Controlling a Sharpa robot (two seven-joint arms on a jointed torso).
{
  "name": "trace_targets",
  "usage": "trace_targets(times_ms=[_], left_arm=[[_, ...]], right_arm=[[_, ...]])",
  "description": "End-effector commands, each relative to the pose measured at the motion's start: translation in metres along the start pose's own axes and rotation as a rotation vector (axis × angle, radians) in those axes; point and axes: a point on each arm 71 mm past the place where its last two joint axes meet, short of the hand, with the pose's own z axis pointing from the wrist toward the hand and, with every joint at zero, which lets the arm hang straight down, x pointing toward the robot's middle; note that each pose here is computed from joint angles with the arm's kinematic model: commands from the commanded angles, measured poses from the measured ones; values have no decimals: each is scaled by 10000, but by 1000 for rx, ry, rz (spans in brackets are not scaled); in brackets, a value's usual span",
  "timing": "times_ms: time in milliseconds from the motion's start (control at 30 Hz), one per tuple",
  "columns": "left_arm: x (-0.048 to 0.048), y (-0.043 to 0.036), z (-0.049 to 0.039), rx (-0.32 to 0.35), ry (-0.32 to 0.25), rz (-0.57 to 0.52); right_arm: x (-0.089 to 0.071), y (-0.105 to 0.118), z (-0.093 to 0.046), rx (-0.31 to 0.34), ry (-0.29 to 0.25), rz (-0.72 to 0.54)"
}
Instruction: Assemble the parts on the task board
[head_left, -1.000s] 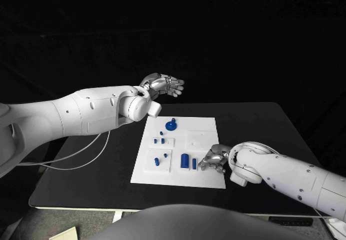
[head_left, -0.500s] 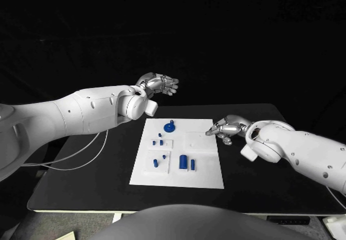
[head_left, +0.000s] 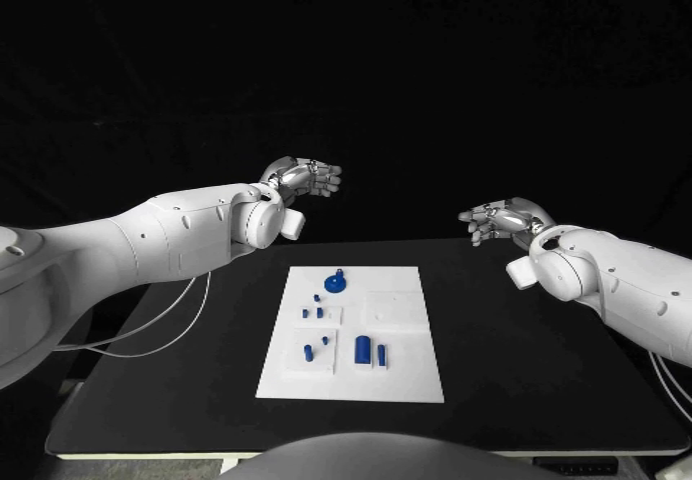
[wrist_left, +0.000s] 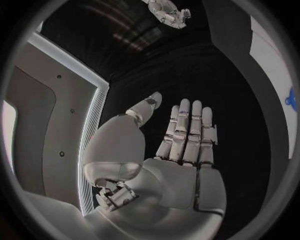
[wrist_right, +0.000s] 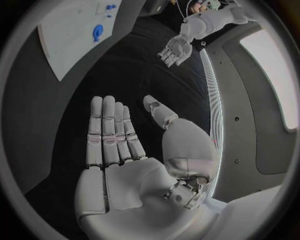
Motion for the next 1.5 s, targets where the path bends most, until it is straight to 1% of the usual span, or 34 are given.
trace_targets(times_ms=[33, 133, 233, 400, 600, 800, 1000, 1033, 1100, 1200, 1300, 1333, 1500], left_arm=[[-19, -56, 39, 29, 4, -35], [-66, -64, 76, 35, -23, -45], [-93, -65, 110, 36, -46, -57], [-131, -63, 118, 36, -63, -69], [-141, -54, 150, 38, -68, -75], [-154, -37, 140, 36, -65, -76], [-127, -17, 137, 34, -54, -80], [-158, -1, 133, 16, -74, -59], [-151, 3, 129, 17, -74, -60], [-106, 23, 105, 19, -77, -60], [-34, 52, 64, 22, -82, -62], [-2, 63, 45, 24, -84, -62], [220, 125, -105, 38, -99, -65]], right_arm=[[-60, 73, 30, -71, -26, 124], [-112, 107, 61, -92, -43, 134], [-142, 112, 88, -100, -55, 154], [-148, 114, 112, -106, -64, 165], [-121, 117, 132, -109, -58, 170], [-139, 108, 116, -107, -59, 171], [-184, 90, 89, -103, -65, 176], [-189, 76, 95, -85, -78, 161], [-184, 78, 92, -87, -79, 162], [-154, 88, 74, -97, -87, 172], [-106, 105, 42, -112, -98, 187], [-85, 112, 27, -118, -103, 193], [66, 161, -96, -157, -141, 240]])
